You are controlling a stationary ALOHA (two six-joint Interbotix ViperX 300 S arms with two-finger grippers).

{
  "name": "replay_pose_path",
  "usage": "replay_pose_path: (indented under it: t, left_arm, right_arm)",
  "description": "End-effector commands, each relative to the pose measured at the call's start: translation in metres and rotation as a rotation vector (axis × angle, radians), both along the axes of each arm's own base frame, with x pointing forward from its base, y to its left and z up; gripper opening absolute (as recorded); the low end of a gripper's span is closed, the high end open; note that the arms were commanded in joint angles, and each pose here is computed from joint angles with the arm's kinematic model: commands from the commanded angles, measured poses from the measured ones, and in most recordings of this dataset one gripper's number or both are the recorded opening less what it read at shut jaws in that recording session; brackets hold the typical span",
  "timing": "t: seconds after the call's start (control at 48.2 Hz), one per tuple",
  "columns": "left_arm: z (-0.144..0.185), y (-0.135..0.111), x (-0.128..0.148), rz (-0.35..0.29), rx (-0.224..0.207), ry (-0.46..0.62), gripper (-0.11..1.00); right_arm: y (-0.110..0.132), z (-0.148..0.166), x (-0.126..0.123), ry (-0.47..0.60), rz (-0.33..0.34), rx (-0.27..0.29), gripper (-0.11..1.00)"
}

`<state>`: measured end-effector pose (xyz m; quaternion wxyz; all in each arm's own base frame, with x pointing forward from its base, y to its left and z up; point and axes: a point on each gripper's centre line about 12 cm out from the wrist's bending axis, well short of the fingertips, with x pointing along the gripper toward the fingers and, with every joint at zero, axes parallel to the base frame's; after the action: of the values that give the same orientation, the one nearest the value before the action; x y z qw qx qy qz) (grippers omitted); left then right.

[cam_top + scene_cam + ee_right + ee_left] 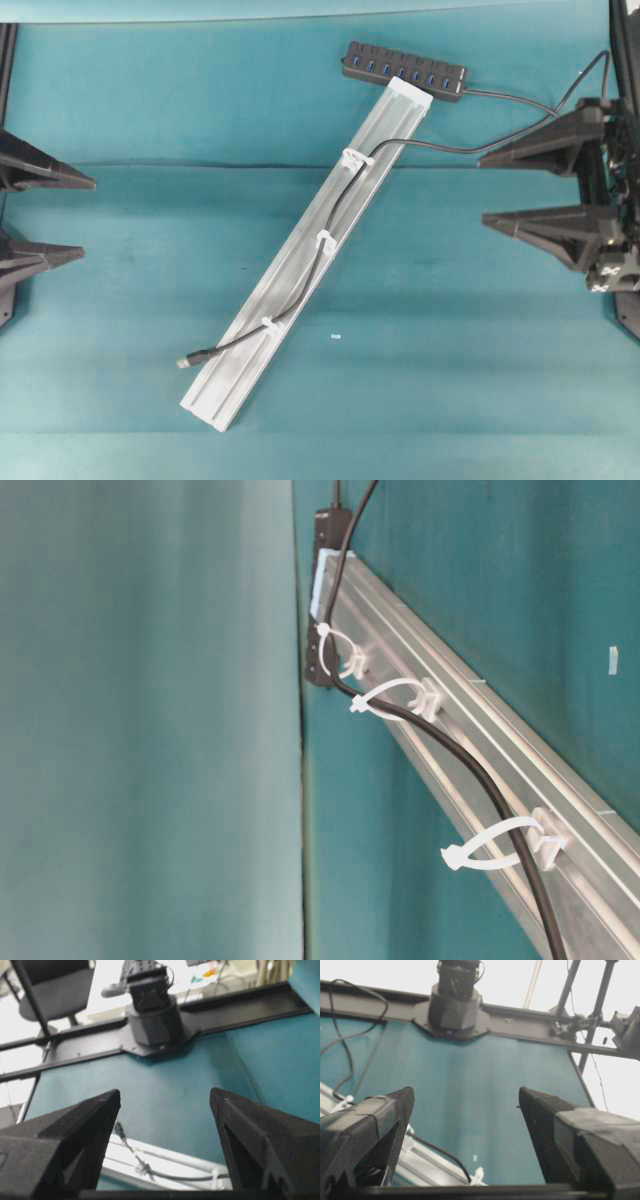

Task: Pass the USB cable through three rings with both arms.

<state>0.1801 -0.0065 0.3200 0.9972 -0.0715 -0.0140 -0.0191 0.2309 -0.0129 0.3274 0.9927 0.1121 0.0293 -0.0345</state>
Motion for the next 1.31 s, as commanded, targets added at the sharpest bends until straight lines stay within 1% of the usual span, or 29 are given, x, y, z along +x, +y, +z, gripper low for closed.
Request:
replay_pose_path:
  t: [0.0, 0.145, 0.311, 0.394, 0.539, 0.643, 0.685, 0.85, 1.286]
  left_arm:
    - [0.003, 0.0, 0.005, 0.0, 0.009, 0.004, 0.93]
    - [0.0, 0.0, 0.006, 0.0, 0.01, 0.023, 0.93]
    - [-0.002, 0.0, 0.004, -0.001, 0.005, 0.049, 0.93]
    - [0.0, 0.0, 0.003, -0.001, -0.002, 0.041, 0.93]
    - [0.004, 0.0, 0.002, 0.001, 0.009, 0.024, 0.93]
    - [0.005, 0.0, 0.001, 0.001, 0.008, 0.023, 0.93]
    - [0.008, 0.0, -0.001, 0.001, 0.002, 0.015, 0.93]
    - [0.017, 0.001, -0.007, 0.003, 0.01, -0.017, 0.93]
    - [0.01, 0.0, 0.005, 0.003, 0.01, 0.026, 0.93]
  right_arm:
    - [-0.003, 0.006, -0.001, -0.024, -0.014, -0.006, 0.81]
    - [-0.003, 0.006, -0.003, -0.024, -0.013, -0.003, 0.81]
    - [0.002, 0.004, -0.002, -0.016, 0.008, 0.013, 0.81]
    - [0.002, 0.002, -0.003, -0.017, 0.006, 0.013, 0.81]
    - [0.002, 0.002, -0.003, -0.023, 0.006, 0.015, 0.81]
    - [0.003, 0.003, -0.003, -0.026, 0.008, 0.014, 0.81]
    - [0.003, 0.003, -0.003, -0.026, 0.009, 0.012, 0.81]
    - [0.004, 0.001, -0.004, -0.02, 0.013, 0.013, 0.81]
    - [0.012, -0.002, -0.004, -0.008, 0.049, 0.023, 0.81]
